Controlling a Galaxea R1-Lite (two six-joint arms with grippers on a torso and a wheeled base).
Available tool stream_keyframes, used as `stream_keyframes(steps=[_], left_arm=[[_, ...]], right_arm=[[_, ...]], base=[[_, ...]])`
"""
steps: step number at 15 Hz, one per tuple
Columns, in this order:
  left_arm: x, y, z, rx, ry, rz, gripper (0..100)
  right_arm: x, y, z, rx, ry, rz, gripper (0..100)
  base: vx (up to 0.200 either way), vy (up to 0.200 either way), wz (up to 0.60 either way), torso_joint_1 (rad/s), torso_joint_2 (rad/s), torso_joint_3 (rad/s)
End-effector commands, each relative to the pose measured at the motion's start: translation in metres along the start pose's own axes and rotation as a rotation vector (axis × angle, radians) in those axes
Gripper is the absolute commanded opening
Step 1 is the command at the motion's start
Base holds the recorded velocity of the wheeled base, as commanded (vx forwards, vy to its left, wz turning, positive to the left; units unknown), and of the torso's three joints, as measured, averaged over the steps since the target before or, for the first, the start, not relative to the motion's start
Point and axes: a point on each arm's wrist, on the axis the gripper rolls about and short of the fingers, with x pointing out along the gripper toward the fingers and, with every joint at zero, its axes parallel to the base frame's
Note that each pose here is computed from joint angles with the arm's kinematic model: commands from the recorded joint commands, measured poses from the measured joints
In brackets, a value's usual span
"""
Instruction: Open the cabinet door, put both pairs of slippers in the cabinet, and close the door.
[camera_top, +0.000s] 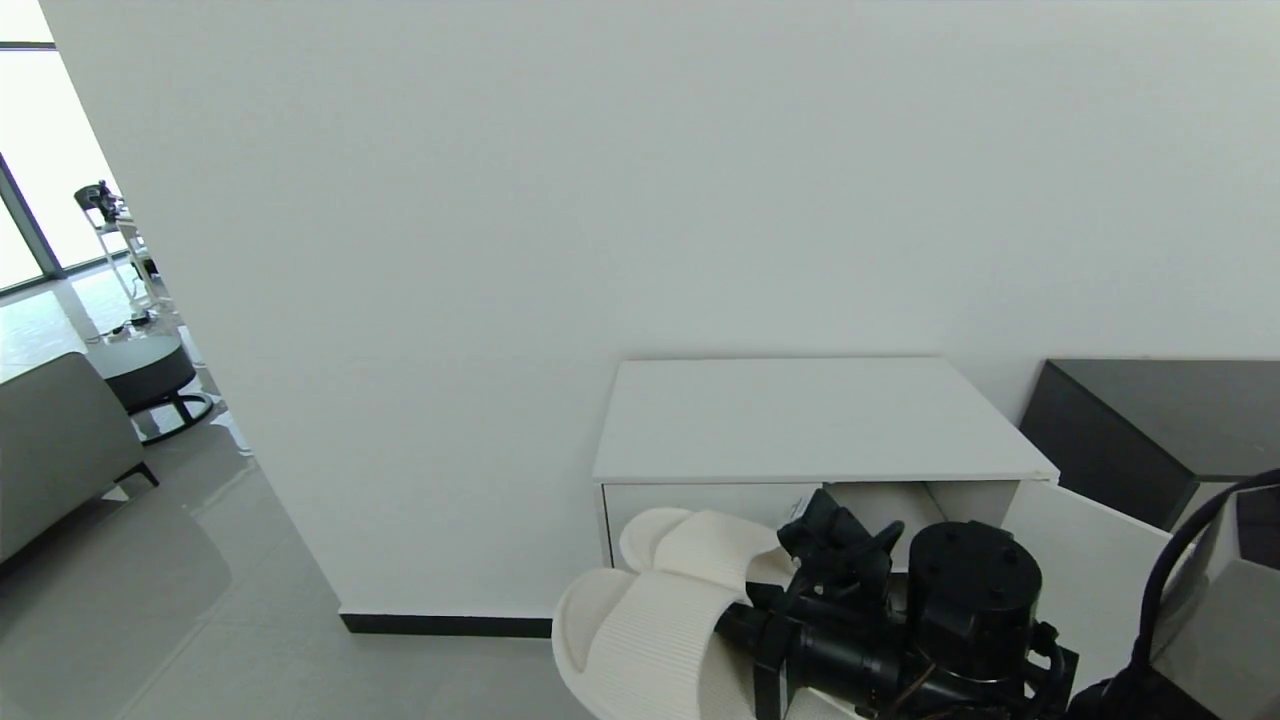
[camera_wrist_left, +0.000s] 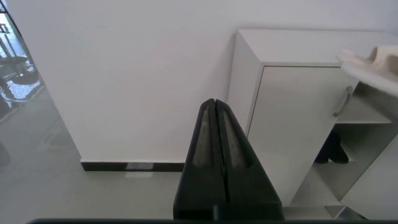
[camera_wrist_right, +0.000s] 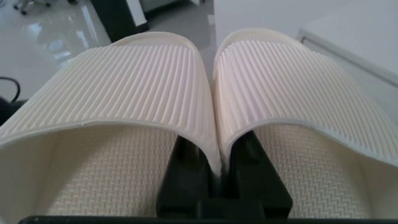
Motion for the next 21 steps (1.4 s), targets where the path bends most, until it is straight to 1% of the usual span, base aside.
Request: stream_keyframes(steps=[1,2,4,5,21], left_arm=[[0.0,0.0,0.0,0.0,0.002,0.0,0],[0.0,0.0,0.0,0.001,0.002,0.0,0],[0.0,0.0,0.0,0.0,0.002,0.0,0],[0.0,0.0,0.0,0.0,0.002,0.0,0],[0.0,0.0,0.0,0.003,0.002,-0.003,0]], right_arm=[[-0.001,-0.001,-0.01,0.006,0.034,-0.001,0],[-0.004,0.0,-0.012,-0.005,0.035,0.023,0],[-0.017,0.005,-0.016,-0.02,0.013,0.155,0],[-0.021,0.006,-0.019,-0.018,0.03,0.168,0],[-0.029,0.008,-0.029,-0.048,0.078,0.178,0]], base=[[0.0,0.0,0.0,0.0,0.0,0.0],[0.0,0.0,0.0,0.0,0.0,0.0],[0.0,0.0,0.0,0.0,0.0,0.0],[0.0,0.0,0.0,0.0,0.0,0.0],[0.0,-0.2,0.0,0.002,0.0,0.001]])
